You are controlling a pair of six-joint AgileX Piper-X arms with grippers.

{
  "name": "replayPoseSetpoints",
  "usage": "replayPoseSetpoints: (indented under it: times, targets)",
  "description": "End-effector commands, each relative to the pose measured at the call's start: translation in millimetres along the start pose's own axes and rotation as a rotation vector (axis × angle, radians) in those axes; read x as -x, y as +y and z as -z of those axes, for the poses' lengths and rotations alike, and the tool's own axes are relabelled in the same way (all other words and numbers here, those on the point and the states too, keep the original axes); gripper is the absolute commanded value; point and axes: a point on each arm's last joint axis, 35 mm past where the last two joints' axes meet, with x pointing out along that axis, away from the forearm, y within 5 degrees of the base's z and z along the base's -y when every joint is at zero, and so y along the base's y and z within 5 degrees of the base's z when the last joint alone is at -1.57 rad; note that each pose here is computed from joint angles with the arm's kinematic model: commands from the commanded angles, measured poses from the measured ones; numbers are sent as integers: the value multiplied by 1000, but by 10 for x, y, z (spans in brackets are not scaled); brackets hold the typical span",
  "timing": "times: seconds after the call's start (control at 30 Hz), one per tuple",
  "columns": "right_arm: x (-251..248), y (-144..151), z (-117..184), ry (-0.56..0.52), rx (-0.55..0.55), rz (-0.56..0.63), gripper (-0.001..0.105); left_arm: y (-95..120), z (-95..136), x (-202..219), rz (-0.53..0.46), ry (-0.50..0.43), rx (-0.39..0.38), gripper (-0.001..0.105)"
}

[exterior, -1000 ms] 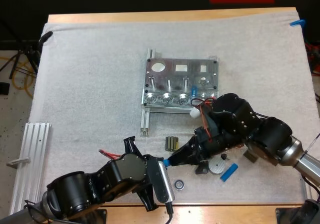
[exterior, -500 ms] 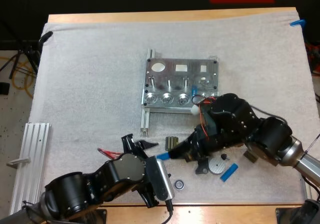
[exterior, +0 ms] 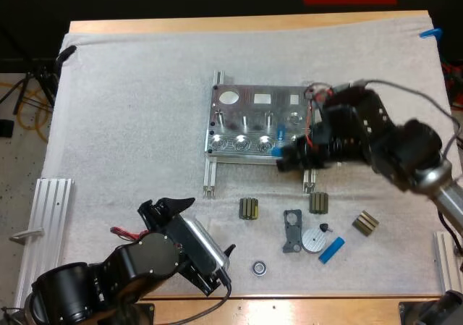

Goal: Load cells from left to right

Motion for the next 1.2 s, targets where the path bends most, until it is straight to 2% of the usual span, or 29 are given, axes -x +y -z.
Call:
replayPoseSetpoints:
  times: [0.0, 0.13, 0.33, 0.4, 0.5, 0.63, 0.73, 0.77, 0.9, 1.17]
  targets:
    - [4, -70, -58, 17, 19, 40, 0, 16, -22, 24, -39, -25, 36, 93]
    - [-202, -230, -197, 98, 74, 173, 0, 36, -28, 23, -78, -39, 95, 93]
    - [-580, -379, -339, 245, 143, 267, 0, 190, -58, -3, -175, -47, 175, 93]
    - [-692, -420, -363, 277, 157, 287, 0, 260, -68, -11, -209, -43, 173, 93]
    - [-822, -456, -387, 317, 176, 282, 0, 353, -76, -20, -219, -20, 126, 93]
    - [-1020, -518, -351, 370, 191, 300, 0, 434, -98, -25, -196, -14, 67, 93]
    - [-1122, -552, -322, 401, 198, 319, 0, 460, -135, -35, -122, -32, 38, 93]
    - [-1158, -561, -311, 410, 199, 317, 0, 462, -155, -35, -89, -48, 35, 93]
    - [-1246, -583, -284, 432, 205, 311, 0, 473, -196, -32, -66, -84, 42, 93]
    - [-1304, -748, -240, 455, 179, 303, 0, 461, -206, -38, -32, -88, 40, 93]
